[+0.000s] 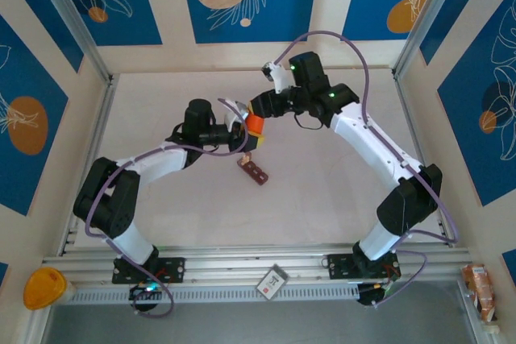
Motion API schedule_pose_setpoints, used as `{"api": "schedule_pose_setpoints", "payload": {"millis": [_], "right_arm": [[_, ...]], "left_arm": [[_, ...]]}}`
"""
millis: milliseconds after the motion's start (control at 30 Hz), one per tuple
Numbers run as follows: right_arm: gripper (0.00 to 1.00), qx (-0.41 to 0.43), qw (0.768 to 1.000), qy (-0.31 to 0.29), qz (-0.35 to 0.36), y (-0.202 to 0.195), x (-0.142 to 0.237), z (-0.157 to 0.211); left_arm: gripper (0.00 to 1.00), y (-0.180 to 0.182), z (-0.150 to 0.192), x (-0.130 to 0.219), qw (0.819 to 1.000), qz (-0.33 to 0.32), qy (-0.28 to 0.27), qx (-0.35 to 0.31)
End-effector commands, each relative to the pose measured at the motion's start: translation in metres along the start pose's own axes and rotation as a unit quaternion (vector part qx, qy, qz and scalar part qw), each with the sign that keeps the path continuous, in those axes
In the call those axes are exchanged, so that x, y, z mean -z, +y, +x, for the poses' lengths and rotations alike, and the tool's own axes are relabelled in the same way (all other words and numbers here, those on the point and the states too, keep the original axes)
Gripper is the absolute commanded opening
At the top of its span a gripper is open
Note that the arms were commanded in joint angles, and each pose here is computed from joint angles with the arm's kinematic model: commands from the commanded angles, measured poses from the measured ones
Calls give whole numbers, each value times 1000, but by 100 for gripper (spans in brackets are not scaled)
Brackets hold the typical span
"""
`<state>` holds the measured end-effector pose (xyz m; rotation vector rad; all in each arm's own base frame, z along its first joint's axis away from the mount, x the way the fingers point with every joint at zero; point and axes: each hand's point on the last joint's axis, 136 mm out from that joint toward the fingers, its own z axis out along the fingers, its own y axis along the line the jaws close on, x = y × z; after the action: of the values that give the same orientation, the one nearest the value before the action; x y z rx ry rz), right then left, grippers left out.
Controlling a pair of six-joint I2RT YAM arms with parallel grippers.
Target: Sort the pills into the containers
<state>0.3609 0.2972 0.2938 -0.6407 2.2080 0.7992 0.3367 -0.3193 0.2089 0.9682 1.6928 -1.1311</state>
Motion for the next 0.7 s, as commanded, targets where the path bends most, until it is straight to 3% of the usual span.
{"api": "schedule_pose_setpoints", "payload": {"millis": [0,200,400,667], "right_arm": [[43,-61,995,71,23,3,-24,48],[44,-73,995,64,18,3,-18,39],[51,-100,994,38,-13,4,0,16],[79,-100,994,-21,-29,8,38,-24]], "left_arm": [[0,-22,-81,15,987,-16,-111,-115],[0,-19,-75,14,988,-17,-108,-111],[0,-16,-68,11,989,-17,-101,-104],[0,-9,-57,5,992,-14,-89,-93]]}}
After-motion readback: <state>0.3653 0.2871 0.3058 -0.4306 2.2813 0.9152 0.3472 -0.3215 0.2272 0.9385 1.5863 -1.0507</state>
